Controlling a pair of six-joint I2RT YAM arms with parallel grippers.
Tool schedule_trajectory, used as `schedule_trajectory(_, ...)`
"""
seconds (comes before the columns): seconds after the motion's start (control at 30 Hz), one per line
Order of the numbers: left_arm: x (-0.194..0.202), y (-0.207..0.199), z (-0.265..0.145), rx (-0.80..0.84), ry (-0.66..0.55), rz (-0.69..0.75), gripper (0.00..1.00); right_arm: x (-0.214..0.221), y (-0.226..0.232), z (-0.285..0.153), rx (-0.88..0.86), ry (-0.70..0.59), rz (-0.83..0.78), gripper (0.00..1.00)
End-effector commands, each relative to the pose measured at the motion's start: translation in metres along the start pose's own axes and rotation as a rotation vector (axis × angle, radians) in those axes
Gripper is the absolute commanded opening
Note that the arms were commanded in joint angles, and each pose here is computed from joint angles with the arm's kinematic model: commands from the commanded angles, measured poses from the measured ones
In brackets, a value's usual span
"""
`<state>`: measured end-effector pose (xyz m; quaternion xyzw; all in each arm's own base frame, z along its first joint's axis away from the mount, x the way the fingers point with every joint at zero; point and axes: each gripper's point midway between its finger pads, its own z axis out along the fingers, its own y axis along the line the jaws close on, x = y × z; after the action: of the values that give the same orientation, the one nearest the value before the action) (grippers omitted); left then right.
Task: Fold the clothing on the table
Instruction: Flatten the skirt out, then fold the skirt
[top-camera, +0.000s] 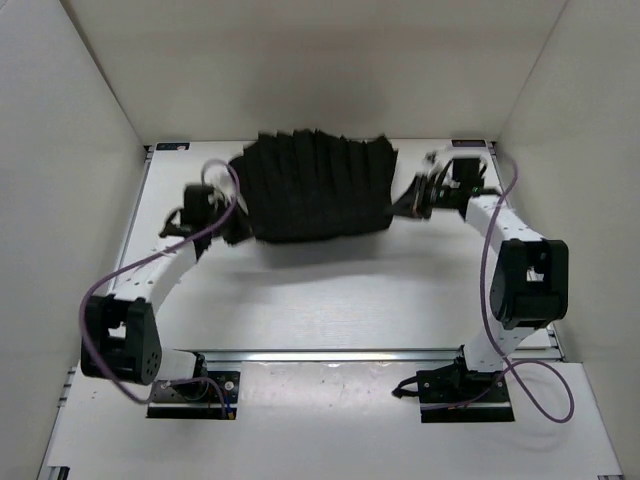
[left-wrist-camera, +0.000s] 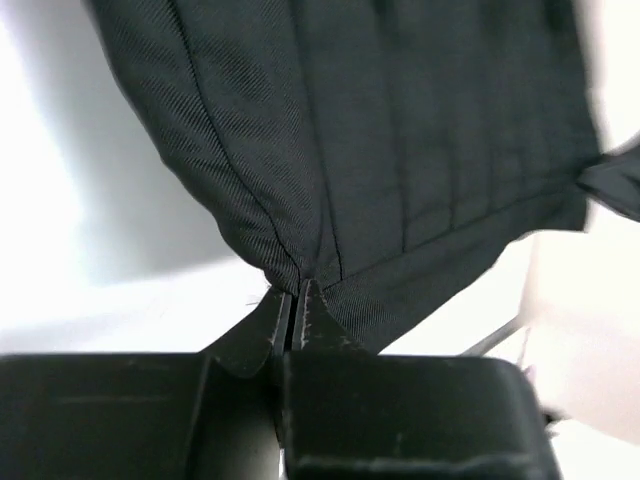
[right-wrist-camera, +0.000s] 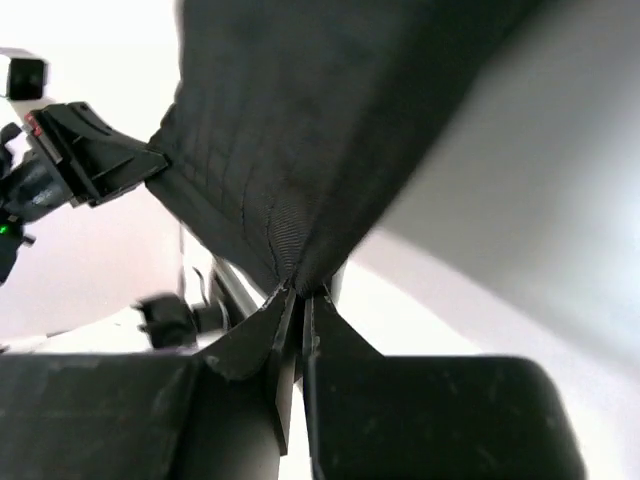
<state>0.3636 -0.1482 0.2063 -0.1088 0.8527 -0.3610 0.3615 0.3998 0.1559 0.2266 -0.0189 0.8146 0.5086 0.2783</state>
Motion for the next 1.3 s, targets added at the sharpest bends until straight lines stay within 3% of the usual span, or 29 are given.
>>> schedule_trajectory(0.0, 0.085, 0.07, 0.013, -0.142, 0.146, -0.076, 0.07, 0.063, -0.044, 0.01, 0.168, 0.042, 0.075, 0.0)
schedule_trajectory(0.03, 0.098, 0.076, 0.01, -0.148, 0.172, -0.071, 0.31, 0.085, -0.054, 0.01, 0.247, 0.048, 0.076, 0.1)
schedule_trajectory(0.07, 0.114, 0.088, 0.004, -0.172, 0.198, -0.076, 0.42, 0.109, -0.061, 0.01, 0.28, 0.079, 0.079, 0.27)
schedule_trajectory(0.1, 0.128, 0.099, -0.001, -0.194, 0.216, -0.089, 0.51, 0.11, -0.059, 0.003, 0.326, 0.035, 0.04, 0.33)
schedule_trajectory(0.2, 0.133, 0.102, -0.023, -0.206, 0.172, -0.069, 0.63, 0.137, -0.065, -0.015, 0.404, 0.002, -0.004, 0.61)
schedule_trajectory(0.33, 0.148, 0.103, -0.038, -0.245, 0.167, -0.039, 0.65, 0.151, -0.066, -0.032, 0.43, -0.011, -0.029, 0.66)
schedule_trajectory(0.63, 0.184, 0.126, -0.052, -0.317, 0.175, -0.053, 0.66, 0.206, -0.088, -0.037, 0.52, 0.085, -0.04, 0.64)
schedule_trajectory(1.13, 0.205, 0.147, -0.057, -0.369, 0.161, -0.078, 0.68, 0.232, -0.078, -0.011, 0.486, 0.197, -0.107, 0.58)
schedule_trajectory(1.17, 0.202, 0.144, -0.056, -0.357, 0.142, -0.077, 0.67, 0.236, -0.077, -0.008, 0.486, 0.209, -0.115, 0.56)
schedule_trajectory(1.27, 0.204, 0.146, -0.054, -0.357, 0.139, -0.088, 0.7, 0.243, -0.082, -0.007, 0.508, 0.23, -0.106, 0.28)
